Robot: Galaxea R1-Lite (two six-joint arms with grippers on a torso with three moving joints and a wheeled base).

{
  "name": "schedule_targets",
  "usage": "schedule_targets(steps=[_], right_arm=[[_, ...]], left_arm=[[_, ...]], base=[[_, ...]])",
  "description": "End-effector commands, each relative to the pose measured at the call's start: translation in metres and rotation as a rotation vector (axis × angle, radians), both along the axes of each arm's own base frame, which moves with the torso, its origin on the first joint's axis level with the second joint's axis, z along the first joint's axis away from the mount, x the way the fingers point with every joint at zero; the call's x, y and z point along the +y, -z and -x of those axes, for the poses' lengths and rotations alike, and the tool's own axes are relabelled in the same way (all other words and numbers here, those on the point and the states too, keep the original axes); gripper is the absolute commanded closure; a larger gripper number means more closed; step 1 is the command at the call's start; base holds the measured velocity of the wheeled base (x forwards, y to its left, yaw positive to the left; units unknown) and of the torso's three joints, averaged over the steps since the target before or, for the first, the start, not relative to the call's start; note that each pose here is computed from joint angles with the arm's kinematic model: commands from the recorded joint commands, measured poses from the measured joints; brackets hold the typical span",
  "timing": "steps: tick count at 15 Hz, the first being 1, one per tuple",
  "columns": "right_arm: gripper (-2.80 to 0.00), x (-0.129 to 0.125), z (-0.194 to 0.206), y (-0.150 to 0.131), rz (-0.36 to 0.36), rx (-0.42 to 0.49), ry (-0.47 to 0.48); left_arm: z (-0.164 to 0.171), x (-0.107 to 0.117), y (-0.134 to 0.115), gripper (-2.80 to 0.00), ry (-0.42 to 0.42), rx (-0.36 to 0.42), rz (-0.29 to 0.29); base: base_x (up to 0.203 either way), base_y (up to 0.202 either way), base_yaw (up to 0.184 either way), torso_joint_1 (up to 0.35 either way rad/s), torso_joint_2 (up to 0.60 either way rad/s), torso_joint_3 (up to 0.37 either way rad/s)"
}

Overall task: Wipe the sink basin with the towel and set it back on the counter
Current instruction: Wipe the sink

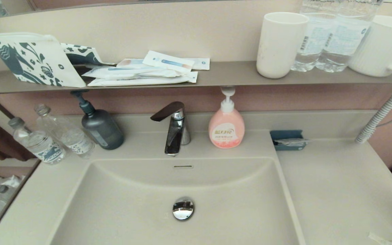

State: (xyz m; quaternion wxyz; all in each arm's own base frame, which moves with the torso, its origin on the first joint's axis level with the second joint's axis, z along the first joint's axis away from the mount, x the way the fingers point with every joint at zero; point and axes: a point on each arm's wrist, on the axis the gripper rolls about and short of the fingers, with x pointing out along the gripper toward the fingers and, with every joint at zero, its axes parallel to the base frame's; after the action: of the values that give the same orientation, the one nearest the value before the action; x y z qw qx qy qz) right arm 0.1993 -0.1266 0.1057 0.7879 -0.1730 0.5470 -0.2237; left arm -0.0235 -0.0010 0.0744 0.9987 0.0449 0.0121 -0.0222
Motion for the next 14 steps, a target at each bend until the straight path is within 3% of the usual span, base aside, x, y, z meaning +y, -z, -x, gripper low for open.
schedule_targets(steps=[1, 4, 7, 11, 14], right_arm=[[0.00, -0.004, -0.014, 0.008, -0.015, -0.066, -0.007], [0.00, 0.001, -0.037, 0.007, -0.082, -0.270, 0.018], [0.00, 0.021, -0.063, 0.002, -0.177, -0.434, 0.064], [0.00, 0.076, -0.077, -0.006, -0.314, -0.518, -0.013], [0.00, 0.120, -0.073, -0.012, -0.394, -0.528, -0.099]], left_arm=[[0.000, 0.000, 0.000, 0.00, 0.001, 0.001, 0.000], [0.000, 0.000, 0.000, 0.00, 0.000, 0.001, -0.002], [0.000, 0.000, 0.000, 0.00, 0.000, 0.001, -0.002], [0.000, 0.000, 0.000, 0.00, -0.001, 0.001, 0.000], [0.000, 0.000, 0.000, 0.00, 0.001, 0.001, -0.001]], base=[[0.000, 0.000, 0.000, 0.000, 0.00, 0.000], [0.000, 0.000, 0.000, 0.000, 0.00, 0.000], [0.000, 0.000, 0.000, 0.000, 0.00, 0.000], [0.000, 0.000, 0.000, 0.000, 0.00, 0.000], [0.000, 0.000, 0.000, 0.000, 0.00, 0.000]])
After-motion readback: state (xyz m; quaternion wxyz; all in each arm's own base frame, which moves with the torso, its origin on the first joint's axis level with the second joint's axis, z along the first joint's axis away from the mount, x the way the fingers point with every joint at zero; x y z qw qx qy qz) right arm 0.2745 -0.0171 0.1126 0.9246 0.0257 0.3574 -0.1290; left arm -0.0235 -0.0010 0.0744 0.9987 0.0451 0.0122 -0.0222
